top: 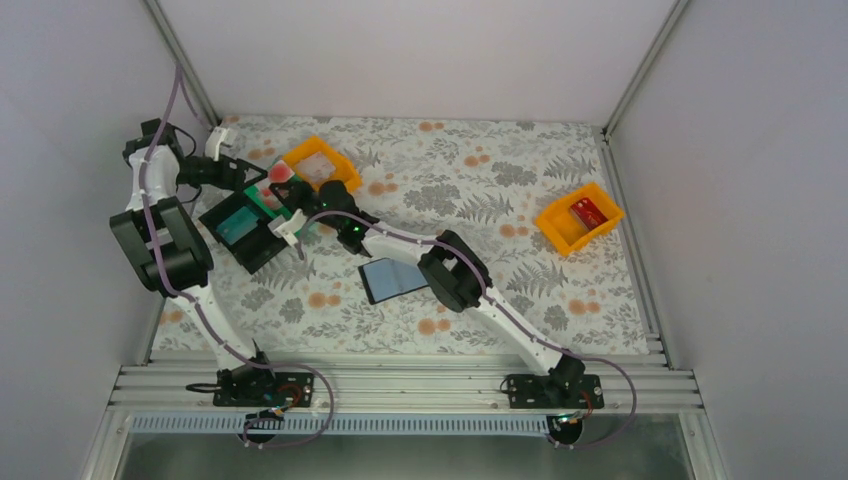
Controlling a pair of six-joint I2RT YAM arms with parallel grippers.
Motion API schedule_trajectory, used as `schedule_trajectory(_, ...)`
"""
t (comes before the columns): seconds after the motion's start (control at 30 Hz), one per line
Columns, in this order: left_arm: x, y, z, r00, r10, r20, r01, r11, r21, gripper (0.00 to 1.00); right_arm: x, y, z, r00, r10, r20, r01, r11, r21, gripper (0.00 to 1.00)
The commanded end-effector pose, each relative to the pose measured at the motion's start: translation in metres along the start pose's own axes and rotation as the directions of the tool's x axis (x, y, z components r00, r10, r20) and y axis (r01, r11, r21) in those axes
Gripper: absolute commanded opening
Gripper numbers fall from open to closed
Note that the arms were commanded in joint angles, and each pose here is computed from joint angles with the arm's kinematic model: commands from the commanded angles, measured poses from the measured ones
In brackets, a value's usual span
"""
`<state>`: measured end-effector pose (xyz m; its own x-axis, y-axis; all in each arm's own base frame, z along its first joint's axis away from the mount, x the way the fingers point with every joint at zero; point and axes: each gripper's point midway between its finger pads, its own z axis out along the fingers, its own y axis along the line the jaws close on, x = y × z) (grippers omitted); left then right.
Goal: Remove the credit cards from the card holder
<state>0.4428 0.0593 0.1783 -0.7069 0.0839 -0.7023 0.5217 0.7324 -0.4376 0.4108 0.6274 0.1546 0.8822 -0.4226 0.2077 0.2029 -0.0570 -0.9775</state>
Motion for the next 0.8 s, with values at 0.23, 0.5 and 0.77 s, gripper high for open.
schedule_trajectory(0.23, -0.003, -0.020, 0.011, 0.999, -0.038, 0.035, 0.032, 0.989, 0.144, 0.66, 0.007, -0.083, -0.008, 0.999, -0.026, -0.044, 0.033, 0.984, 0.173, 0.04)
schedule_trajectory(0.5, -0.006, -0.059, 0.002, 0.995, -0.028, 0.095, -0.001, 0.957, 0.290, 0.29, 0.014, -0.091, -0.010, 0.997, -0.017, -0.074, 0.031, 0.979, 0.199, 0.04)
schedule_trajectory(0.77, -0.013, -0.077, -0.008, 0.992, -0.014, 0.129, -0.025, 0.955, 0.297, 0.02, 0.014, -0.093, -0.012, 0.997, -0.018, -0.073, 0.033, 0.978, 0.205, 0.04)
